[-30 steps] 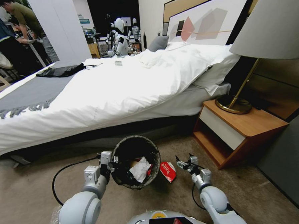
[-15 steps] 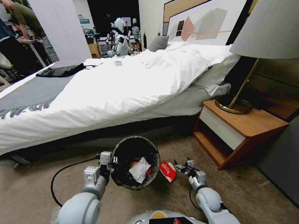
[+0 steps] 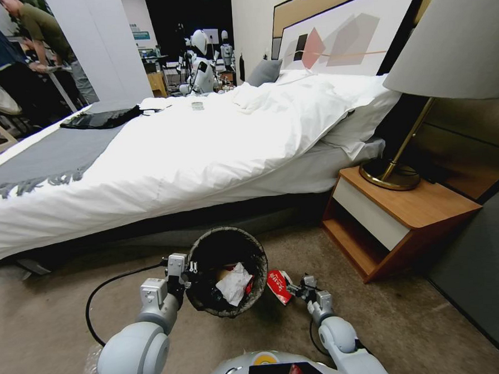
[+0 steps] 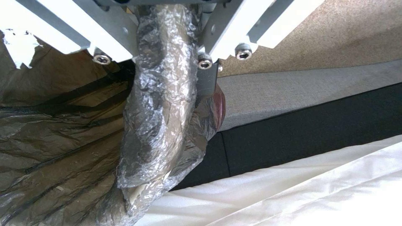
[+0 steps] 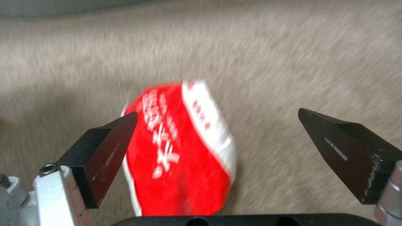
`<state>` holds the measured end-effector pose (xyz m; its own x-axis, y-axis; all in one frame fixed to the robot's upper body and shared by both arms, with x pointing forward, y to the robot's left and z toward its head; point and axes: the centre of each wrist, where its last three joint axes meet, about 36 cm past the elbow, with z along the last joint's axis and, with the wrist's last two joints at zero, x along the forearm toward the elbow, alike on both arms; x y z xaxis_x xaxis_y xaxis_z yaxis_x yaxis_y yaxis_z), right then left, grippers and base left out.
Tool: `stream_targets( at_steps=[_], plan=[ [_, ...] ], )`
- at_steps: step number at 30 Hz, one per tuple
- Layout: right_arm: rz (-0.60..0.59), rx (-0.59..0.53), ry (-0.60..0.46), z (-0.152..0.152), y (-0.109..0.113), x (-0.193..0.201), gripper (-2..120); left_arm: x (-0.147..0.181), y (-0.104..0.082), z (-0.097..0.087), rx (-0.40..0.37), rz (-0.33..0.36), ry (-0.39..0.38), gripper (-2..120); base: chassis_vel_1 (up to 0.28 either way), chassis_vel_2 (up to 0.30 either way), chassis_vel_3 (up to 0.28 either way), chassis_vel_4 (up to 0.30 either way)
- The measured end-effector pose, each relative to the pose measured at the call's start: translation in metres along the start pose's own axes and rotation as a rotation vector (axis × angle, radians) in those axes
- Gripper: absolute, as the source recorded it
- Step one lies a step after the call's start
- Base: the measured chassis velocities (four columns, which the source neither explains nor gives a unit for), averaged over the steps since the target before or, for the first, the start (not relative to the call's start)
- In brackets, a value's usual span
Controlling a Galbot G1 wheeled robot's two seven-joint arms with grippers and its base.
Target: Pick up the trash bin, then pick up the garbage from the floor and place it into the trash bin.
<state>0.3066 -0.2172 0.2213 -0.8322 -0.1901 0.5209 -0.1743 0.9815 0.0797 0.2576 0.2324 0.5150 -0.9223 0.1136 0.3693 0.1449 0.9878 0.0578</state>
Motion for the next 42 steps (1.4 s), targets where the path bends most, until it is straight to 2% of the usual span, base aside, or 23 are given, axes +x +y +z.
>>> stream_targets(
  at_steps=[10, 26, 39, 42],
  plan=[
    [-0.009, 0.0, 0.032, 0.012, 0.006, -0.025, 100, -0.002, 0.0, 0.002, 0.0, 0.001, 0.004, 1, 0.0, 0.0, 0.0, 0.0],
    [-0.002, 0.016, 0.052, 0.014, 0.006, -0.061, 100, -0.004, -0.001, 0.003, 0.0, 0.002, 0.006, 1, 0.0, 0.0, 0.0, 0.0],
    [0.007, 0.018, 0.074, 0.02, 0.005, -0.074, 100, -0.005, 0.0, 0.004, 0.001, 0.002, 0.008, 1, 0.0, 0.0, 0.0, 0.0],
    [0.017, 0.021, 0.075, 0.024, 0.005, -0.076, 92, -0.005, 0.0, 0.005, 0.001, 0.002, 0.007, 1, 0.0, 0.0, 0.0, 0.0]
  ],
)
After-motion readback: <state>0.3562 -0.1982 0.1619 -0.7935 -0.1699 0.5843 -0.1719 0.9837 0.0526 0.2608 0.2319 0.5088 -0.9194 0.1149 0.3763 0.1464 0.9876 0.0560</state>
